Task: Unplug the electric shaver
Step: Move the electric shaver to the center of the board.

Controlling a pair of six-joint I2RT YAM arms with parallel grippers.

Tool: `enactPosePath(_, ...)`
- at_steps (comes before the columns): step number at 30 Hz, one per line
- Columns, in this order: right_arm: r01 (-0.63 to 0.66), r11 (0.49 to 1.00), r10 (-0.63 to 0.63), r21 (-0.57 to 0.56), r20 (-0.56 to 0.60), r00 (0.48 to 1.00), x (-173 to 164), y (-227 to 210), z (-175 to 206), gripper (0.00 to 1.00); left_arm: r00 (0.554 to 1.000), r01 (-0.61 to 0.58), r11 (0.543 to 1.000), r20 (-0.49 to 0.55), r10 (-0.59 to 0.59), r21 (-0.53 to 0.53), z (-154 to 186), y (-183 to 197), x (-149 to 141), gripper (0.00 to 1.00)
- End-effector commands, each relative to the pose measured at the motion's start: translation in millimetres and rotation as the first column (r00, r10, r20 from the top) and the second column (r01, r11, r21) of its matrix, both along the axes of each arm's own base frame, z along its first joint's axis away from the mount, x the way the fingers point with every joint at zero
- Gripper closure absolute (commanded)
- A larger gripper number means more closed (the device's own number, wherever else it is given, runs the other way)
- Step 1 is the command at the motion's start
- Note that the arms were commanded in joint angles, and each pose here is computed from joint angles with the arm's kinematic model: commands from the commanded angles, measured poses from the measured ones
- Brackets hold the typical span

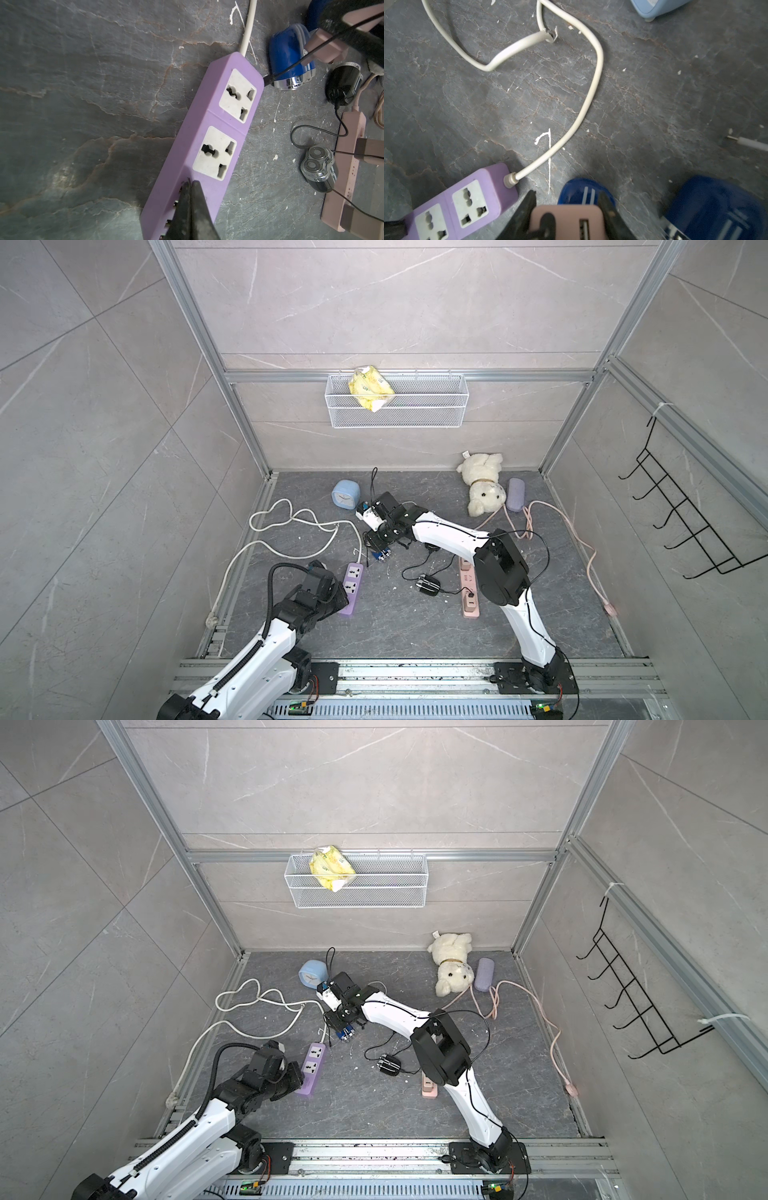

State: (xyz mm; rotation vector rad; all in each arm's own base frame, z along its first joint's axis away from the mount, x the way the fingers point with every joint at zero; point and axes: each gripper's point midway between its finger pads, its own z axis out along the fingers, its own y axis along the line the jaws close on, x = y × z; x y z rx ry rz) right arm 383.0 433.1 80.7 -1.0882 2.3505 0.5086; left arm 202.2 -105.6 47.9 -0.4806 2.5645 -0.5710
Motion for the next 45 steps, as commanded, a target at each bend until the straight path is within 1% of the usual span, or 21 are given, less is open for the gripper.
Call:
enactPosePath(1,0.029,0.999,-0.031,0.032,0.041,0.999,4,-4,23,0.79,1.000,0.023,1.000,-0.006,-0.023,0.005,0,-1,0,1.00)
enactPosePath(17,0.047,0.998,-0.049,0.036,0.057,0.997,13,-9,23,0.79,1.000,0.029,1.000,-0.005,-0.029,0.005,2,-3,2,1.00)
enactPosePath(27,0.056,0.998,-0.057,0.027,0.045,0.997,17,-11,13,0.79,1.000,0.029,1.000,-0.008,-0.028,0.007,1,-3,2,1.00)
enactPosePath(36,0.060,0.998,-0.060,0.016,0.065,0.996,23,-9,10,0.80,1.000,0.030,1.000,-0.008,-0.030,0.010,1,-3,3,1.00)
enactPosePath(45,0.034,0.999,-0.034,-0.001,0.062,0.998,16,-3,7,0.80,0.999,0.034,0.999,-0.018,-0.034,0.008,-3,-5,4,1.00)
